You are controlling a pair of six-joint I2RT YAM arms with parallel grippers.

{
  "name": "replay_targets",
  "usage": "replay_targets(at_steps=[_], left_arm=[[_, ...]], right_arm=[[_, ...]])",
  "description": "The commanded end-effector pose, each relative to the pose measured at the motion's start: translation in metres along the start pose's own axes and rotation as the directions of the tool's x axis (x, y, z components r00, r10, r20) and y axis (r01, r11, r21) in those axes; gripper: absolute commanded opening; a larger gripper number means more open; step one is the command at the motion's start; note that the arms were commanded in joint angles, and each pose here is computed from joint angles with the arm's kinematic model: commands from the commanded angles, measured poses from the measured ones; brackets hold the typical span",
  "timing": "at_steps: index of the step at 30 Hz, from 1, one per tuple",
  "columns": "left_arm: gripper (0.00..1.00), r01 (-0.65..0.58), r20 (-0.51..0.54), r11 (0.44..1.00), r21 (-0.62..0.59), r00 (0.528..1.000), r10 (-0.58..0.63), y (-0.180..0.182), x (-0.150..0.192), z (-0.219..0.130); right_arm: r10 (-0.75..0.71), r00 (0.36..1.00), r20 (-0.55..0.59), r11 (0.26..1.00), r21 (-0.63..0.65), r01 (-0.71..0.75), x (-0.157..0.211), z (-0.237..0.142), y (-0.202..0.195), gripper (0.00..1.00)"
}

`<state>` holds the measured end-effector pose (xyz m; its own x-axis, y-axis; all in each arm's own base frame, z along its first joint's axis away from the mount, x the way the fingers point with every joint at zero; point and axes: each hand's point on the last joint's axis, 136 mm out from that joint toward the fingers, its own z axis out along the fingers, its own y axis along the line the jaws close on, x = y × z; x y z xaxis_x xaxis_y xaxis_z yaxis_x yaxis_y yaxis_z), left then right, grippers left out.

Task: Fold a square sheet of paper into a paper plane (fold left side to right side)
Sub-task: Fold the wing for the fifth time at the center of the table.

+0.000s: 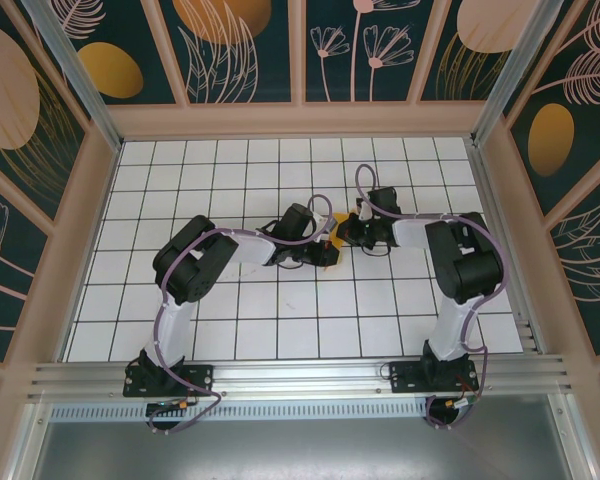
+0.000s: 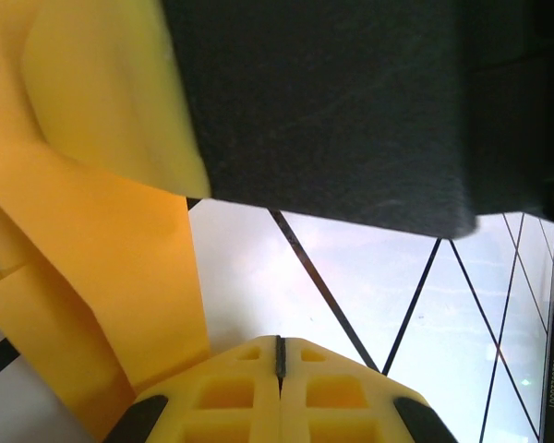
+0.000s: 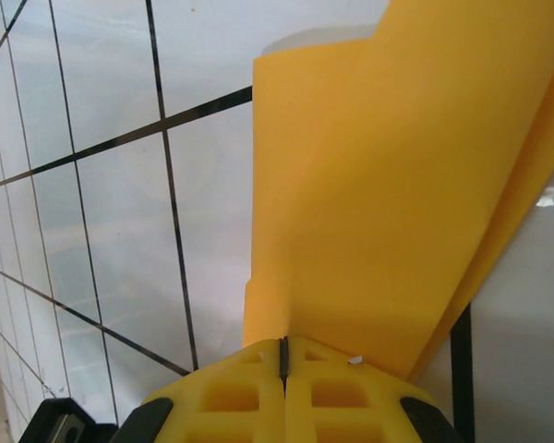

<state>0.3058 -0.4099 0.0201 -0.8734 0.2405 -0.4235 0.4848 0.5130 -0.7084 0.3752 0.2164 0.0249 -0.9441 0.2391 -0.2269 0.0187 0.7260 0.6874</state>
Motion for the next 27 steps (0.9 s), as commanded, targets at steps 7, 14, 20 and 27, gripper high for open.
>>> replay_targets(at_steps=[7,14,20,27], left_arm=[[0.00,0.120,-0.159,0.983,-0.141,0.977,-0.143,0.039,0.063,0.002],[0.00,0.125,-0.166,0.981,-0.146,0.975,-0.149,0.041,0.066,0.002],[0.00,0.126,-0.165,0.982,-0.143,0.975,-0.149,0.040,0.066,0.002],[0.00,0.123,-0.163,0.982,-0.140,0.976,-0.146,0.038,0.066,0.000]], right_arm=[[0.001,1.000,0.006,0.997,0.074,-0.002,-0.010,0.006,-0.023,0.00],[0.006,1.000,0.022,0.993,0.115,-0.009,-0.026,0.003,-0.037,0.00],[0.006,0.999,0.049,0.989,0.148,-0.014,-0.050,0.000,-0.049,0.00],[0.021,0.997,0.075,0.984,0.173,-0.034,-0.073,-0.004,-0.067,0.00]])
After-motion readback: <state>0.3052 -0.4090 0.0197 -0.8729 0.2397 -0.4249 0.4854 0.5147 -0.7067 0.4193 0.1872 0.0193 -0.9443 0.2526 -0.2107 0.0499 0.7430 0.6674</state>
